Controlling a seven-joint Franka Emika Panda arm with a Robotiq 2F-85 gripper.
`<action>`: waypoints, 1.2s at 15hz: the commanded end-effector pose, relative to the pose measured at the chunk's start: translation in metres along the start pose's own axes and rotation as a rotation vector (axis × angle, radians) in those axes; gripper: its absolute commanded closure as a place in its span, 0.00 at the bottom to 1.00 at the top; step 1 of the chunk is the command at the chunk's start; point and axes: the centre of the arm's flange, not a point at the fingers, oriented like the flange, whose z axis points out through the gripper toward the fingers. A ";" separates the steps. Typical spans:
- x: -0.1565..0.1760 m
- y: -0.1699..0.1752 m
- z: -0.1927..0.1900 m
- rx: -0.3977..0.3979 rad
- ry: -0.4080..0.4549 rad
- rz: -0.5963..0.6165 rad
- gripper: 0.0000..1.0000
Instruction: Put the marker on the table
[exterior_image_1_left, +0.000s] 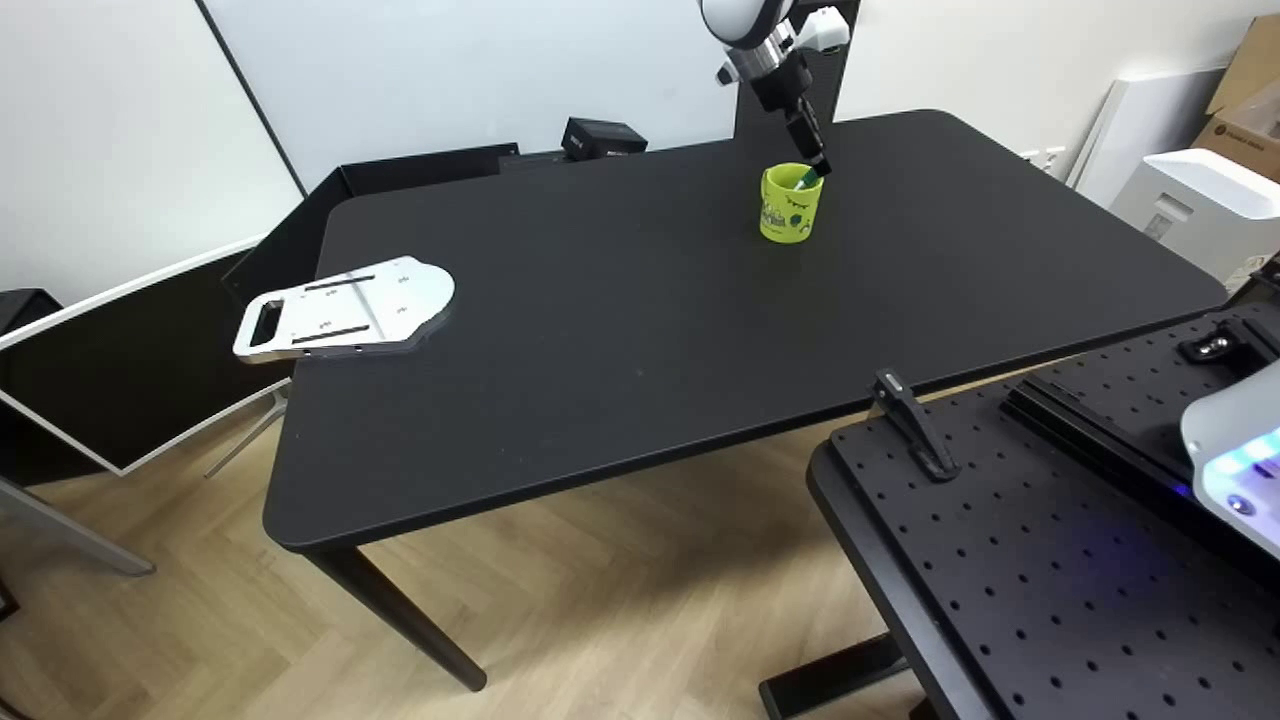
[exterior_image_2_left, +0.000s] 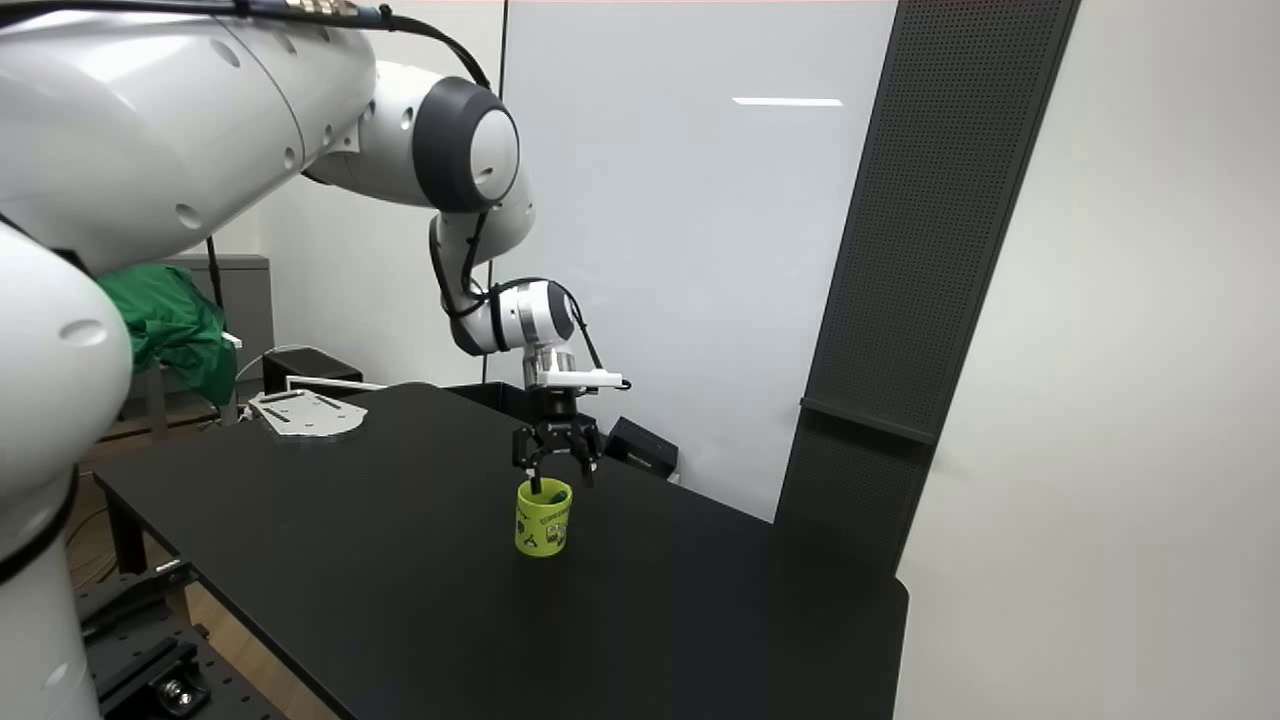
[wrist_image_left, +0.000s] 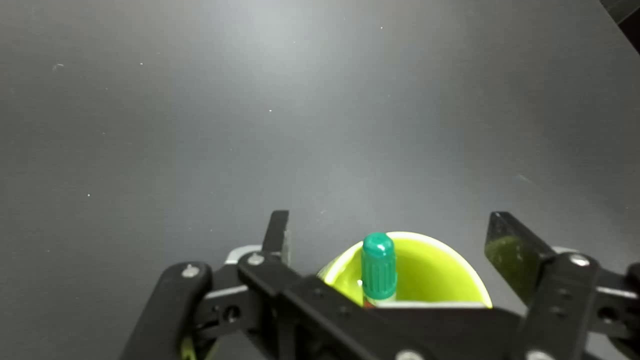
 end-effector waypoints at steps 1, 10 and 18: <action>0.005 0.008 -0.002 -0.001 -0.009 -0.002 0.00; 0.009 0.007 0.001 -0.002 -0.014 0.000 0.61; 0.005 0.011 -0.003 0.011 -0.016 0.017 0.96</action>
